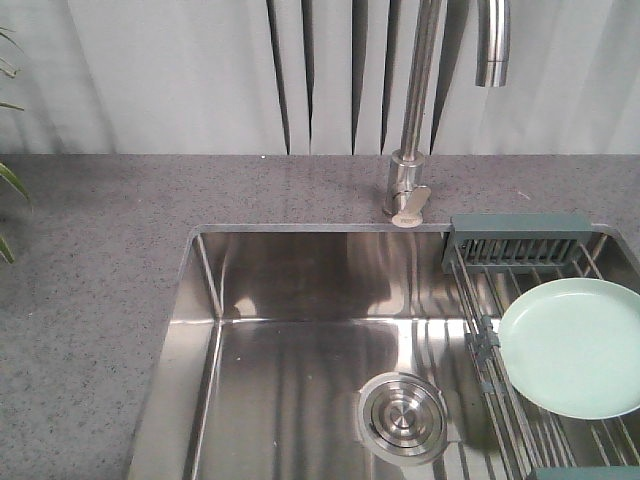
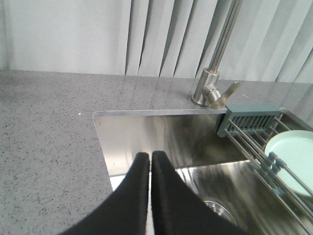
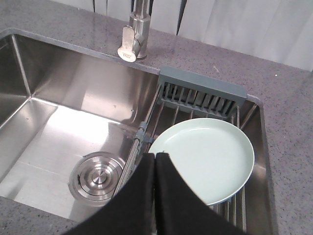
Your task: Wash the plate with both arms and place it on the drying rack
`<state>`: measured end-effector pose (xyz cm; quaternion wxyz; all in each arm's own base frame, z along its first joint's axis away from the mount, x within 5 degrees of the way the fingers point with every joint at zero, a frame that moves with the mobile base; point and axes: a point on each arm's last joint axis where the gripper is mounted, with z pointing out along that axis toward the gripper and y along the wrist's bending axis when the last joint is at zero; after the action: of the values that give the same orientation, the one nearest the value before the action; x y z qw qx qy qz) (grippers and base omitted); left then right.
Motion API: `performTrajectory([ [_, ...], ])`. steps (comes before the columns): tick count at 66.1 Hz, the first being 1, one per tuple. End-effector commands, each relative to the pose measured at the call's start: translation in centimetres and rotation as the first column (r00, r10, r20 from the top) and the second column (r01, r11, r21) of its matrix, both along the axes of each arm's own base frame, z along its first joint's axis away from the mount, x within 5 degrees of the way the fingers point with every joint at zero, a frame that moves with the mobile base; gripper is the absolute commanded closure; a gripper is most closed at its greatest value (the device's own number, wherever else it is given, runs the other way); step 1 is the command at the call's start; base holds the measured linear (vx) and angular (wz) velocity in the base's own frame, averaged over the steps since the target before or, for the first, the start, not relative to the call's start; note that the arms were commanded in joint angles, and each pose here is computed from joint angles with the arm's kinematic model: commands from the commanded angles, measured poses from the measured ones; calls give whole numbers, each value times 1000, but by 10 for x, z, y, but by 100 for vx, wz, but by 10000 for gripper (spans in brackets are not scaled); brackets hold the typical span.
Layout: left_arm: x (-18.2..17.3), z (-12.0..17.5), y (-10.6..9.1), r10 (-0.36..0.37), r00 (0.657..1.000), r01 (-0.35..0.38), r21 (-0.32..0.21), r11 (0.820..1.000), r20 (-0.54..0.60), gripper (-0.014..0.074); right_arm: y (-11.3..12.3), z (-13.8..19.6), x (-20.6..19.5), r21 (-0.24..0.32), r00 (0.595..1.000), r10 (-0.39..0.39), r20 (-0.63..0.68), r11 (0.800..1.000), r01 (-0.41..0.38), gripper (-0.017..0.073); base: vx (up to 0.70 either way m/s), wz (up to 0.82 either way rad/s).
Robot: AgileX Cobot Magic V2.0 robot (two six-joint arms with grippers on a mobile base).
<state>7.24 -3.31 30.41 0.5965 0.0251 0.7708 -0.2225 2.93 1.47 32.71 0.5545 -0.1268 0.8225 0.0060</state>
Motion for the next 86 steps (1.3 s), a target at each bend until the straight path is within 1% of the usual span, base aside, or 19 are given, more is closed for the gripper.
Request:
performTrajectory([
  [1, 26, 25, 3, 73, 997, -70, -94, 993, 29, 599, 0, 2, -3, 16, 993, -7, 114, 1000, 5, 567, 0, 0],
  [7, 59, 39, 0, 85, 996, -90, -154, 984, -40, 599, 0, -6, -6, 15, 994, -6, 108, 1000, 5, 567, 0, 0],
  [16, 116, 55, -11, 37, 987, -72, -235, 969, -153, 599, 0, -14, -3, 14, 997, -5, 79, 1000, 4, 567, 0, 0],
  [19, 138, 55, -17, -6, 979, -47, -259, 965, -202, 599, 0, -16, -2, 14, 997, -6, 72, 1000, 4, 567, 0, 0],
  [24, 168, 59, -32, -142, 961, 65, -309, 949, -236, 599, 0, -21, 0, 15, 998, -5, 56, 1000, 4, 567, 0, 0],
  [26, 179, 60, -40, -219, 947, 132, -335, 933, -236, 599, 0, -23, 0, 15, 999, -5, 49, 1000, 5, 567, 0, 0],
  [28, 190, 60, -49, -297, 927, 202, -365, 909, -227, 599, 0, -25, 1, 15, 999, -5, 41, 1000, 5, 567, 0, 0],
  [30, 200, 60, -59, -372, 904, 265, -406, 875, -212, 599, 0, -27, 2, 15, 999, -5, 33, 1000, 5, 567, 0, 0],
  [33, 212, 58, -75, -469, 863, 341, -471, 814, -186, 599, 0, -31, 3, 17, 1000, -4, 20, 1000, 4, 567, 0, 0],
  [35, 220, 55, -85, -518, 838, 374, -513, 773, -170, 599, 0, -34, 3, 19, 1000, -3, 11, 1000, 3, 567, 0, 0],
  [37, 229, 51, -96, -554, 816, 391, -549, 739, -164, 599, 0, -36, 4, 19, 1000, -1, -1, 1000, 1, 567, 0, 0],
  [40, 239, 44, -111, -587, 792, 401, -582, 707, -167, 599, 0, -39, 4, 19, 1000, -1, -10, 1000, 1, 567, 0, 0],
  [42, 246, 37, -121, -605, 776, 406, -593, 696, -178, 599, 0, -41, 5, 19, 1000, -1, -17, 1000, 1, 567, 0, 0],
  [49, 264, 14, -152, -652, 724, 415, -613, 673, -225, 599, 0, -41, 5, 21, 1000, -2, -16, 1000, 2, 567, 0, 0],
  [55, 277, -7, -177, -694, 675, 408, -657, 634, -251, 599, 1, -41, 5, 22, 1000, -1, -16, 1000, 1, 567, 0, 0],
  [64, 292, -21, -206, -732, 630, 418, -681, 601, -260, 599, 1, -41, 5, 22, 1000, -1, -16, 1000, 1, 567, 0, 0],
  [70, 301, -27, -223, -748, 612, 426, -690, 586, -258, 599, 1, -41, 5, 22, 1000, -1, -16, 1000, 1, 567, 0, 0],
  [74, 309, -27, -232, -754, 610, 437, -690, 577, -244, 599, 1, -41, 5, 22, 1000, -1, -16, 1000, 1, 567, 0, 0],
  [86, 333, -39, -254, -771, 588, 407, -733, 545, -247, 599, 1, -41, 5, 22, 1000, -1, -16, 1000, 1, 567, 0, 0],
])
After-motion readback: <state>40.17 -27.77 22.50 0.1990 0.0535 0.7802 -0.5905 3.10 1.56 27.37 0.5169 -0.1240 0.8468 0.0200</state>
